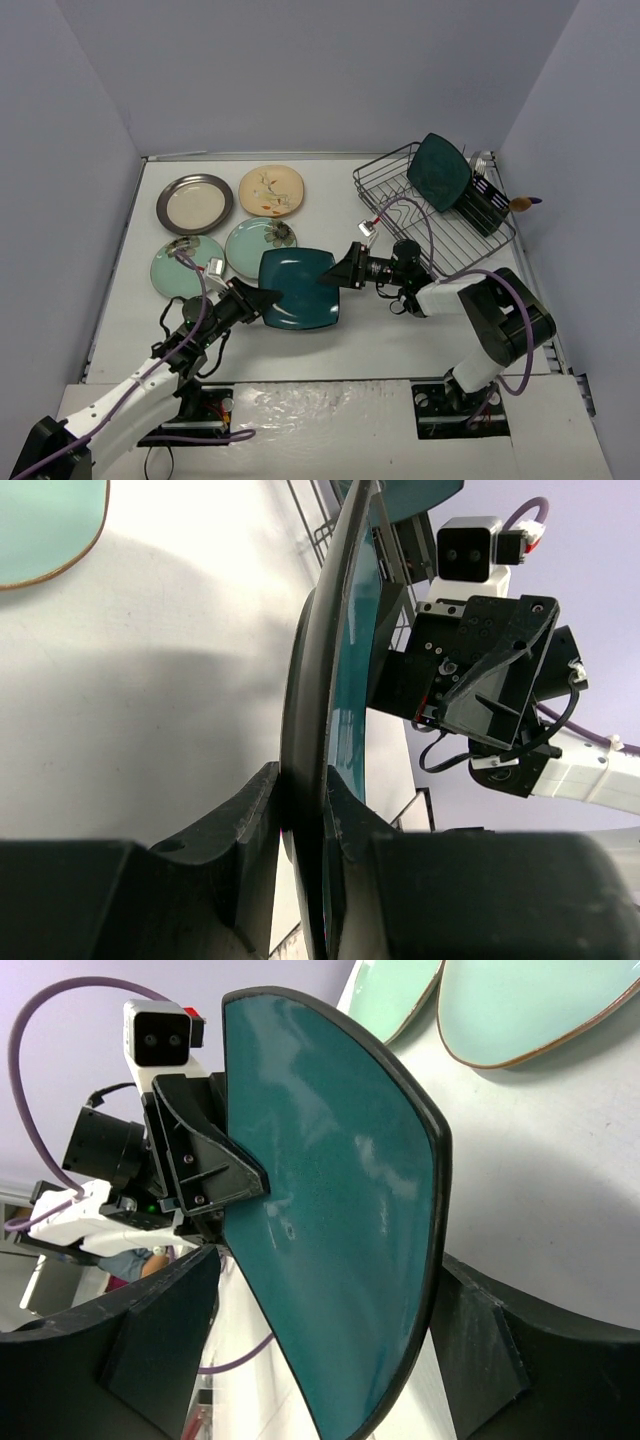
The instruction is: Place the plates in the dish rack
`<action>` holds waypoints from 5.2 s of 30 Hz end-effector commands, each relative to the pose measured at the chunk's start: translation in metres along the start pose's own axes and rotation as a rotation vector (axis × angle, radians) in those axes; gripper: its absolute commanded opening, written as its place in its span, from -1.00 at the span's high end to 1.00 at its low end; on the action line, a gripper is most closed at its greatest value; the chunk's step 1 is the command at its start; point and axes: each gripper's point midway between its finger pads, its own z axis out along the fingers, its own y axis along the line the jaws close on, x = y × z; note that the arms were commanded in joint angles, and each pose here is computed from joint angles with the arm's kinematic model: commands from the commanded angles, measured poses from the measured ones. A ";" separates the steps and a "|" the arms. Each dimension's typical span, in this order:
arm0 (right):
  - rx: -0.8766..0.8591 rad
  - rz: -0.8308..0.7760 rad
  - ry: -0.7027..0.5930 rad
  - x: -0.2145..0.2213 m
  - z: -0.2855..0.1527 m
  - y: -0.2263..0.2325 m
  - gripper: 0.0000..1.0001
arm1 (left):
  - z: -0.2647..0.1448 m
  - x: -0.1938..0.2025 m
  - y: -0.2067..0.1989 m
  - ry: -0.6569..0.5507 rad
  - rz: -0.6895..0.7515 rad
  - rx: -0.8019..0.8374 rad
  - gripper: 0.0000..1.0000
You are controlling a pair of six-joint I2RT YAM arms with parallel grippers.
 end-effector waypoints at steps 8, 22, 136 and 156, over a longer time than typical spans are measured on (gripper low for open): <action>-0.277 -0.332 -0.111 -0.034 0.006 0.063 -0.57 | -0.009 -0.053 -0.109 -0.156 0.034 0.324 1.00; -0.339 -0.368 -0.122 -0.038 0.003 0.091 0.01 | -0.004 -0.059 -0.117 -0.167 0.041 0.348 1.00; 1.417 -1.155 -0.035 -0.401 -0.228 -0.010 1.00 | -0.107 -0.164 -0.003 -0.109 0.861 -0.838 -0.94; 1.362 -1.054 0.121 -0.384 -0.214 -0.098 1.00 | -0.105 -0.165 0.002 -0.098 0.840 -0.840 -0.94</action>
